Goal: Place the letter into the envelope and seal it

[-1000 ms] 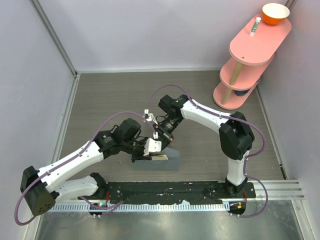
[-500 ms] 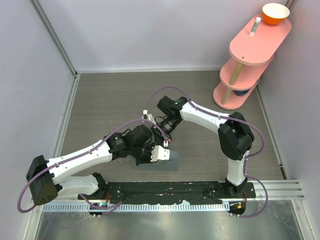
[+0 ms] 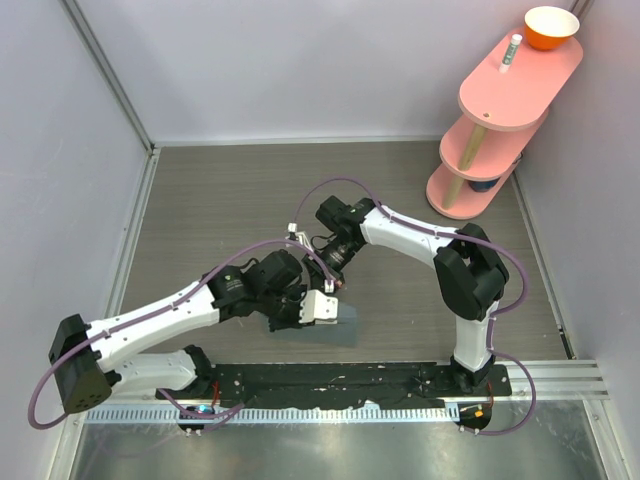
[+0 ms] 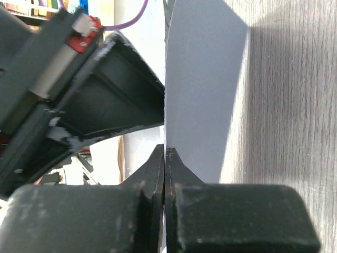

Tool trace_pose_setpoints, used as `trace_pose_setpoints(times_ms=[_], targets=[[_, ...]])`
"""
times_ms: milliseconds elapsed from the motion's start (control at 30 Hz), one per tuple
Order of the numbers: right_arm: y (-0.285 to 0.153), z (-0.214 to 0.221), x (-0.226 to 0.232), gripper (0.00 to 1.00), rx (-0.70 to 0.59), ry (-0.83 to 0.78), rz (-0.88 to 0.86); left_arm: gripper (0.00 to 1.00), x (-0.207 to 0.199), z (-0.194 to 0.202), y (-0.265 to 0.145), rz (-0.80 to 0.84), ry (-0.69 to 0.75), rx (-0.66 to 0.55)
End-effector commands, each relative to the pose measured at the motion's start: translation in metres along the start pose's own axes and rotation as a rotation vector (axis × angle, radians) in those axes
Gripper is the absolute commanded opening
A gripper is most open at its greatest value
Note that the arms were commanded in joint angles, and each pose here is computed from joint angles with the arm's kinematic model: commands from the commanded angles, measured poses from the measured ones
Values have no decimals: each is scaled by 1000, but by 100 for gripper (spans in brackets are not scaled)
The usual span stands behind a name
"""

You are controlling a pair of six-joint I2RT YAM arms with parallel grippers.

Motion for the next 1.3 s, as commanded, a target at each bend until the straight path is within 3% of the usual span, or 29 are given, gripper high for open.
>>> trace_pose_setpoints(times_ms=[0,433,867,1267], targets=[[-4,-1,13,1,-17,-53,-5,27,3,-21,-24,-32,32,-66],[-6,-3,17,1,-26,-61,-9,29,6,-15,-13,-43,45,-52],[-7,-4,20,1,-33,-68,-34,1,0,2,6,9,53,-15],[-8,-9,9,1,-44,-59,-7,0,-2,-6,15,31,-3,-7]])
Point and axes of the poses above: each gripper's point midway between its finger pads, its own y axis out along the fingers, its own x axis along the line the jaws close on, z = x × y, the point moved 9 cm from there along -y, back along the fingers, and after that the axes turned 4 degrees about y, right-handed, at the moved point
